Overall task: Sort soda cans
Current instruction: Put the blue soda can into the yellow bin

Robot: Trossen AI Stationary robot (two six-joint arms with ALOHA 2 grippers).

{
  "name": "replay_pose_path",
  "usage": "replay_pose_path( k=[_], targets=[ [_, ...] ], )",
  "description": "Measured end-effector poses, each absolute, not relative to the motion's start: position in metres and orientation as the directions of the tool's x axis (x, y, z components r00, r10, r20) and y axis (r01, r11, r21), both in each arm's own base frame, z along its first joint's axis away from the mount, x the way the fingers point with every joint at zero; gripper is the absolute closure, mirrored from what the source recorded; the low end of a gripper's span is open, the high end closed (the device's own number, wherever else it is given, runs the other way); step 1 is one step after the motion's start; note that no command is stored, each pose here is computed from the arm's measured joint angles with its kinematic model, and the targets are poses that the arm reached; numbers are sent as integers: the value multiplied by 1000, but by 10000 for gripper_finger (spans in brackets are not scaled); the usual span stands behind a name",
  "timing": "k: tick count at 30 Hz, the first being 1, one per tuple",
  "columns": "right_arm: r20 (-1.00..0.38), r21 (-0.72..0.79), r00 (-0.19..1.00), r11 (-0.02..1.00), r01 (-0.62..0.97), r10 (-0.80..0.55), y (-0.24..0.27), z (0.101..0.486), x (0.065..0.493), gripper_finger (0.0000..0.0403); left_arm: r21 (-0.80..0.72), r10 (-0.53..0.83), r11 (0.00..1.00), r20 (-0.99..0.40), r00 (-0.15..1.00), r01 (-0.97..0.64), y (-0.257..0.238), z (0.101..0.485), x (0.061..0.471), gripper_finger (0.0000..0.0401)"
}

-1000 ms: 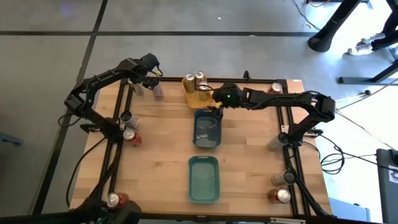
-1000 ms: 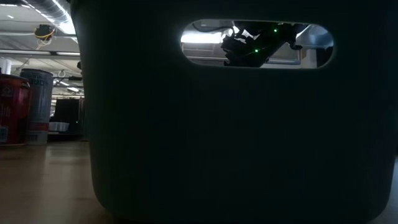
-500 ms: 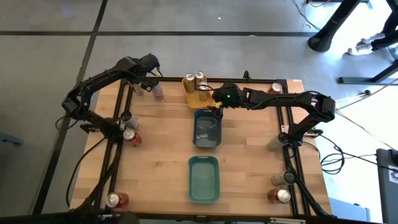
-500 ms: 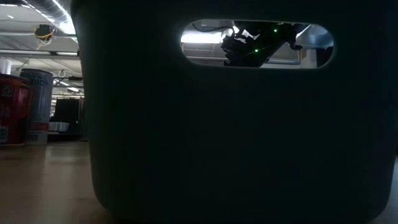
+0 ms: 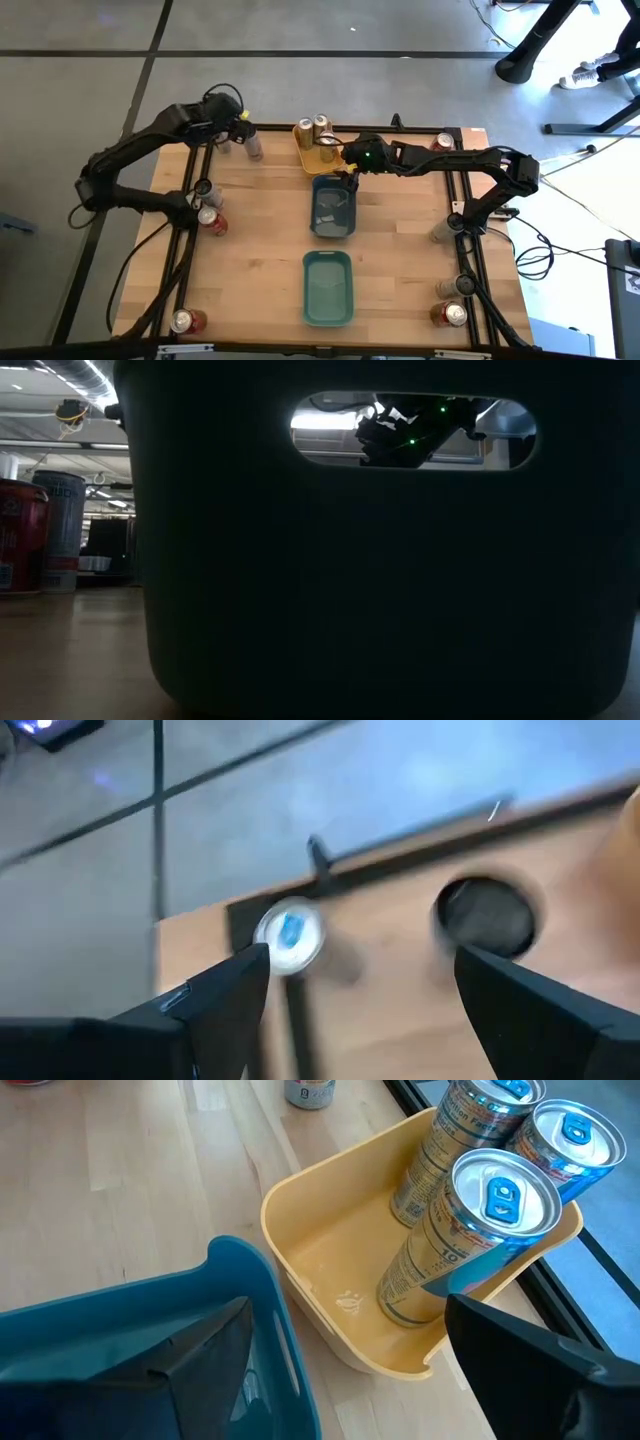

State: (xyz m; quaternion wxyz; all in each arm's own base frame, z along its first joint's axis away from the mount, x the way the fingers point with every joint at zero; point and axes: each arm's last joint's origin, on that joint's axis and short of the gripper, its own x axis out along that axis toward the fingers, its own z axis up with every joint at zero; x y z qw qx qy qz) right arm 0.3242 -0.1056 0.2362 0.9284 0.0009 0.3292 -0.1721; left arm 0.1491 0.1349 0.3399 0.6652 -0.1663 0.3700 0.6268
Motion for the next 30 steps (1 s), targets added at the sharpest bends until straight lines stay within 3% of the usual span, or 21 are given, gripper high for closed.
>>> replay_pose_path(
  k=[6, 15, 18, 23, 30],
  targets=[
    [-610, -112, 725, 941, 320, -319, -106, 236, 324, 72, 96, 758, 95, -653, 9, -991, 134, 332, 152, 93],
    [-611, -112, 724, 941, 320, -319, -106, 236, 324, 72, 170, 722, 7, -682, -113, -985, 148, 290, 152, 93],
    [-612, -112, 724, 941, 320, -319, -106, 236, 324, 72, 197, 727, -88, -657, -198, -976, 152, 279, 149, 93],
    [-611, -112, 724, 941, 320, -319, -106, 236, 324, 72, 94, 732, -253, -632, -253, -963, 156, 267, 144, 93],
    [-609, -118, 725, 941, 316, -320, -106, 236, 324, 72, 34, 738, -369, -597, -315, -929, 162, 250, 140, 93]
  ],
)
